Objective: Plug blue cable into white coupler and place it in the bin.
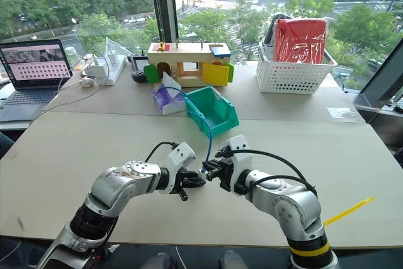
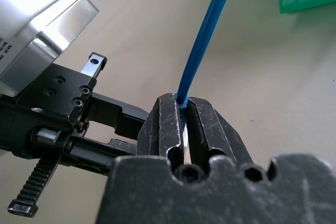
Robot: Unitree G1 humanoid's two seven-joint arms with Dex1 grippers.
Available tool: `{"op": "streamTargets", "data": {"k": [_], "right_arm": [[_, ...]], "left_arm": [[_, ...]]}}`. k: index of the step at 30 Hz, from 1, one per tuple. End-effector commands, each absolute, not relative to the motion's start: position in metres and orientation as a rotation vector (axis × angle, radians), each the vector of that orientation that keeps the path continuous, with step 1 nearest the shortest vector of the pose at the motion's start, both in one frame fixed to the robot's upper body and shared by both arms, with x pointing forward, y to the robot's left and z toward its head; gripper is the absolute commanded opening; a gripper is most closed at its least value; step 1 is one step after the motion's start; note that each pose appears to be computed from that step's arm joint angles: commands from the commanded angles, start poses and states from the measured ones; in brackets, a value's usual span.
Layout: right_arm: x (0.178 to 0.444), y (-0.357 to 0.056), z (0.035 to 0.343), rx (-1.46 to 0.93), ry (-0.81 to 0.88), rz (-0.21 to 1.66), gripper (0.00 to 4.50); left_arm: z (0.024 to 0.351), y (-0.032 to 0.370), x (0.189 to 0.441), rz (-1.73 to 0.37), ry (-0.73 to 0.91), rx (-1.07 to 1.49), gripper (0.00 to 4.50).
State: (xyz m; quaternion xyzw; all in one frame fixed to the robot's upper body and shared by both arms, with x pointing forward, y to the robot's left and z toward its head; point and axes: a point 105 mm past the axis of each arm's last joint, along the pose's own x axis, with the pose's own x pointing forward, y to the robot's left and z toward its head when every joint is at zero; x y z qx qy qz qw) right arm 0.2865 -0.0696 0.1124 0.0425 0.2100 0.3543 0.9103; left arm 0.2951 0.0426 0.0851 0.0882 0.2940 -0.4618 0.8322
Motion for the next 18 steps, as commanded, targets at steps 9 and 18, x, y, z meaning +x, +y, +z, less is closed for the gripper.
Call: {"op": "streamTargets", "data": {"k": [9,18], "right_arm": [[0.260,-0.083,0.052,0.109,0.712,0.706,0.00],[0.309,-0.124,0.127,0.358,0.334,0.525,0.00]], "left_arm": [[0.095,0.043,0.301,-0.972,0.556,0.212,0.61],[0.093,0.044,0.292,-1.024,0.566,0.178,3.67]]}}
